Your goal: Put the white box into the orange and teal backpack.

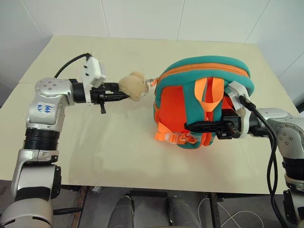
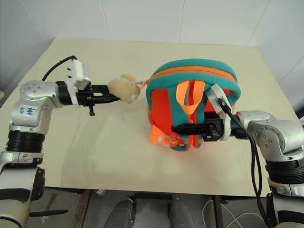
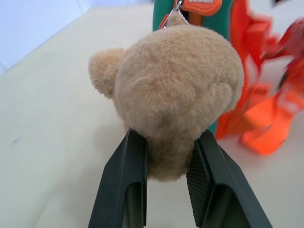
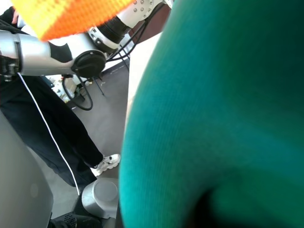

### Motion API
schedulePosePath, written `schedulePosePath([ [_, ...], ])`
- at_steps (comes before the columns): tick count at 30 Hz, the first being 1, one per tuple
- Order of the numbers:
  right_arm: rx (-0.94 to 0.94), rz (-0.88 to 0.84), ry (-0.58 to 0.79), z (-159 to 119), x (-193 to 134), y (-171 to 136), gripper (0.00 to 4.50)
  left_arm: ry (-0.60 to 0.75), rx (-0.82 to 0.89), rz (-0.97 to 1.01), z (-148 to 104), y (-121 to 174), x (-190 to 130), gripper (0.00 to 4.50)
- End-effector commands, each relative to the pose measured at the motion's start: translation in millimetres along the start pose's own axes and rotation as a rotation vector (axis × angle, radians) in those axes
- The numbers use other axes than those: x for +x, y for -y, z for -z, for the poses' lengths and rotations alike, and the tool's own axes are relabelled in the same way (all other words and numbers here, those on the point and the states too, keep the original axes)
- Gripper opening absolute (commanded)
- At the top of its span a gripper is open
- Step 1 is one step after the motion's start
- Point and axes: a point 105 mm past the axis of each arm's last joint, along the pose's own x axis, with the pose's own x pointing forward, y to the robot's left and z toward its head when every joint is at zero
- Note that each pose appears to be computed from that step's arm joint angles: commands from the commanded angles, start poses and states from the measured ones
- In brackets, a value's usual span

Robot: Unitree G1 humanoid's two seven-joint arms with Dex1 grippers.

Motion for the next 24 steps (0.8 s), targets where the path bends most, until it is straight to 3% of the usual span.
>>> schedulePosePath([
  [1,-0.005,0.006,0.037,-1.4,1.8,-7.4,0.0,-0.088,-0.011,0.035,24.3,13.4,26.9,1.09],
  [7,0.034,0.073,0.093,7.6,3.8,-3.3,0.0,-0.11,-0.097,0.15,55.1,52.0,63.9,1.09],
  [12,0.024,0.168,0.112,16.7,0.6,7.8,0.0,-0.124,-0.222,0.187,78.5,72.6,55.6,1.09],
  [15,-0.002,0.192,0.112,19.4,-0.1,10.8,0.0,-0.138,-0.207,0.171,85.3,72.7,46.1,1.09],
  [24,-0.078,0.255,0.089,22.9,-8.4,18.6,0.0,-0.046,-0.146,0.095,60.2,57.6,25.7,1.09],
])
